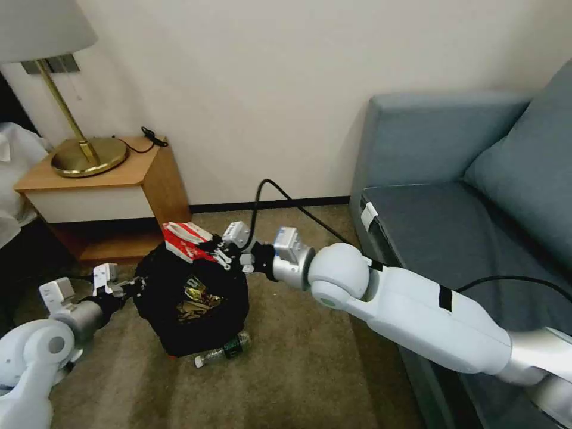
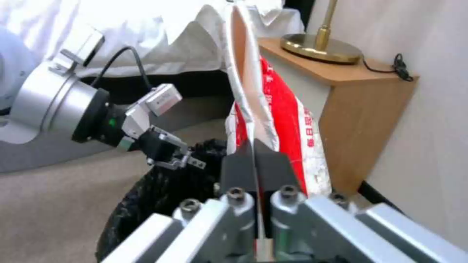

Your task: Pick up the trash bin, then pick up the garbage on the floor and place it into the trash bin.

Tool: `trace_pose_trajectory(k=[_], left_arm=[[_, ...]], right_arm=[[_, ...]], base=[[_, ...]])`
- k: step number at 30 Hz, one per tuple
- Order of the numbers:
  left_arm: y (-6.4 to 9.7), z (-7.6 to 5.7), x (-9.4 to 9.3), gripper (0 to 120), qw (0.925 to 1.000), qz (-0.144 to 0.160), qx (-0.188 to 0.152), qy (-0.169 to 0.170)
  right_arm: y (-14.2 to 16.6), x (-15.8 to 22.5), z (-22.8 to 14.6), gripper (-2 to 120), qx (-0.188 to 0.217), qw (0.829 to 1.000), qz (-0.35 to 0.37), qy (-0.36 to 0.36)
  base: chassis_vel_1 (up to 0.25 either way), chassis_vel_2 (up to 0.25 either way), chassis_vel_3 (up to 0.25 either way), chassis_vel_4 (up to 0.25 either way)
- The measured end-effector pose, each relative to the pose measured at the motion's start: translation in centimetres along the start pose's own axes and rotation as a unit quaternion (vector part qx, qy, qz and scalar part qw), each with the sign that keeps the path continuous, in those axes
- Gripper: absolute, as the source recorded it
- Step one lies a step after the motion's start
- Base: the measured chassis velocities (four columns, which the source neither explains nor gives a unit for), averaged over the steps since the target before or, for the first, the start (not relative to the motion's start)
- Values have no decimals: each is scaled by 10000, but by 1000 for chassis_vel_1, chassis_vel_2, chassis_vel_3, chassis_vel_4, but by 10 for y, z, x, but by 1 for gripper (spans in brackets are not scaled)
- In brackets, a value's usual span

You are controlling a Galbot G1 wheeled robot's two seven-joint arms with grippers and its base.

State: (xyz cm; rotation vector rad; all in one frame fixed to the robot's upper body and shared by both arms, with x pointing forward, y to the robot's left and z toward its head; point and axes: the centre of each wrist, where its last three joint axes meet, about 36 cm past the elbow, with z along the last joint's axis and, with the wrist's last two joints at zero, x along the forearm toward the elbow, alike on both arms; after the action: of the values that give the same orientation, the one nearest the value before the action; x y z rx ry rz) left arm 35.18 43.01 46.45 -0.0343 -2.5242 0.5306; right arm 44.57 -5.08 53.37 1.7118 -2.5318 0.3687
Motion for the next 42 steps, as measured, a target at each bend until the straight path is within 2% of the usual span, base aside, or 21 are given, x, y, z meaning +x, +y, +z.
trace_pose_trajectory(k=[1,3,5,8,12,14,15,18,19,24,28,38,40,42], left_arm=[[0,0,0,7,10000,0,0,0],[0,0,0,7,10000,-1,4,6],[0,0,0,7,10000,-1,4,6],[0,1,0,7,10000,1,2,9],[-1,0,0,7,10000,9,-6,2],[-1,1,1,7,10000,8,-7,4],[-1,1,1,7,10000,8,-7,4],[0,1,1,7,10000,-6,-8,4],[0,1,1,7,10000,-6,-8,4],[1,-1,1,7,10000,-21,-21,-4],[1,-1,0,7,10000,-18,-19,-1],[11,-8,-1,7,9999,-102,-3,-13],[22,-17,2,7,9998,-196,12,-39],[26,-20,2,7,9997,-225,16,-42]], right_arm=[[0,0,0,4,-4,10000,9,2],[3,-1,6,17,-107,9999,58,49],[4,-1,7,20,-131,9999,67,61],[6,0,12,35,-240,9996,116,111],[7,1,14,45,-333,9993,163,81],[8,2,18,57,-410,9988,270,33],[8,2,18,57,-410,9988,270,33],[8,5,26,72,-477,9983,325,36],[8,5,26,72,-477,9983,325,36],[11,10,31,92,-581,9976,369,54],[12,12,34,99,-649,9971,402,63],[7,38,47,100,-884,9937,620,286],[-1,62,63,100,-714,9913,659,888],[-3,67,67,100,-668,9901,644,1058]], base=[[0,0,0,0],[0,0,0,0],[0,0,0,0],[0,0,0,0],[0,0,0,0],[0,0,0,0],[0,0,0,0],[0,0,0,0],[0,0,0,0],[11,5,-8,-4],[59,35,-39,-26],[13,7,-8,-7],[0,0,0,0],[0,0,0,0]])
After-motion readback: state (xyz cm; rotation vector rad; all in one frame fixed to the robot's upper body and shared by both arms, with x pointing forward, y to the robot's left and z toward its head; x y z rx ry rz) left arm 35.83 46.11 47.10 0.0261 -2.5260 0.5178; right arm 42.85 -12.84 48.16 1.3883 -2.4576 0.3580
